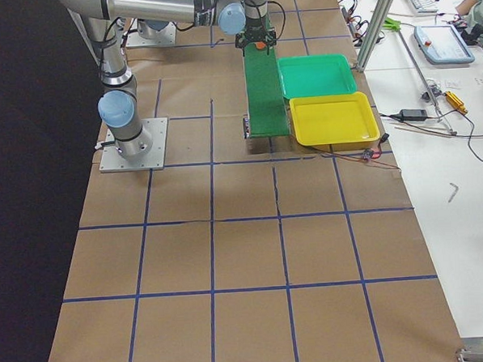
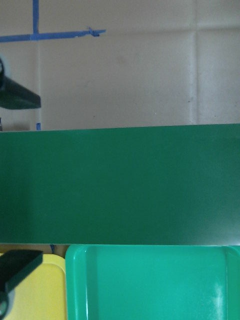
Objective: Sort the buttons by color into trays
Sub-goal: 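Release the cylinder on the belt and grasp a green-capped button with the left gripper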
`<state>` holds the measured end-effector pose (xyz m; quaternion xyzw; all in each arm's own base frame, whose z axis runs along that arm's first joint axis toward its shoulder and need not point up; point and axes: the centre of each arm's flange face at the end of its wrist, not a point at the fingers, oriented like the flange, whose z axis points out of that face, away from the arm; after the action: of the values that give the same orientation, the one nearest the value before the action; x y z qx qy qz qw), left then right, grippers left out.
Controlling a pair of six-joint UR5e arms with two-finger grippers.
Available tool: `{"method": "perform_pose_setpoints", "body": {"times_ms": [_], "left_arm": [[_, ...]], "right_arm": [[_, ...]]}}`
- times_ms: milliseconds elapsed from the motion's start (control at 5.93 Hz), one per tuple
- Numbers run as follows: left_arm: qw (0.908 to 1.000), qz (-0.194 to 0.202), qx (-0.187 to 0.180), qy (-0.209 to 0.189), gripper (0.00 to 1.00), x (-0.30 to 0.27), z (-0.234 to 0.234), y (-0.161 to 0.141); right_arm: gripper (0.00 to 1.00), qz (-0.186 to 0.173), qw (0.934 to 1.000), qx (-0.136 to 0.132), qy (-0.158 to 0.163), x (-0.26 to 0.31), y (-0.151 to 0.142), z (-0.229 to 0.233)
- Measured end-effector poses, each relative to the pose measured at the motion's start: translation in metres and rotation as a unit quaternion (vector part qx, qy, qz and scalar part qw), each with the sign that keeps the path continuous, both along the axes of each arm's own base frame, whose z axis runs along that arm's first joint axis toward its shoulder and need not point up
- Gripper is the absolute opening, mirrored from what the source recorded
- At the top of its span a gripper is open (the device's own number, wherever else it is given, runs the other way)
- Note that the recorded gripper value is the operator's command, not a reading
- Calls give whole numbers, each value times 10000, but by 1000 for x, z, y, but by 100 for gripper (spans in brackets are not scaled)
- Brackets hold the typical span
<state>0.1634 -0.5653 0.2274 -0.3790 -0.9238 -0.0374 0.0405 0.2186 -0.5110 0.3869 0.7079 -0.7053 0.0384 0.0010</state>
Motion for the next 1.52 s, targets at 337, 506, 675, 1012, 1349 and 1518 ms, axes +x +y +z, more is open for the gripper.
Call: {"method": "perform_pose_setpoints", "body": {"times_ms": [337,506,675,1012,1349,1518], "left_arm": [[9997,96,235,75,26,9,-45,4],[9996,95,268,28,0,10,-52,5],[9994,77,308,-143,0,11,-51,8],[9992,-26,229,-324,0,0,-30,5],[9990,-304,47,-322,0,-39,12,2],[9973,-625,-97,-371,0,-79,36,-1]], "right_arm": [[100,327,9992,-226,-45,37,-14,-28],[100,446,9985,-315,-87,57,-17,-43],[100,486,9981,-364,-123,68,-18,-51],[100,476,9982,-340,-93,70,-18,-41],[100,426,9990,136,61,53,-5,-6],[100,376,9988,313,100,42,4,9]]}}
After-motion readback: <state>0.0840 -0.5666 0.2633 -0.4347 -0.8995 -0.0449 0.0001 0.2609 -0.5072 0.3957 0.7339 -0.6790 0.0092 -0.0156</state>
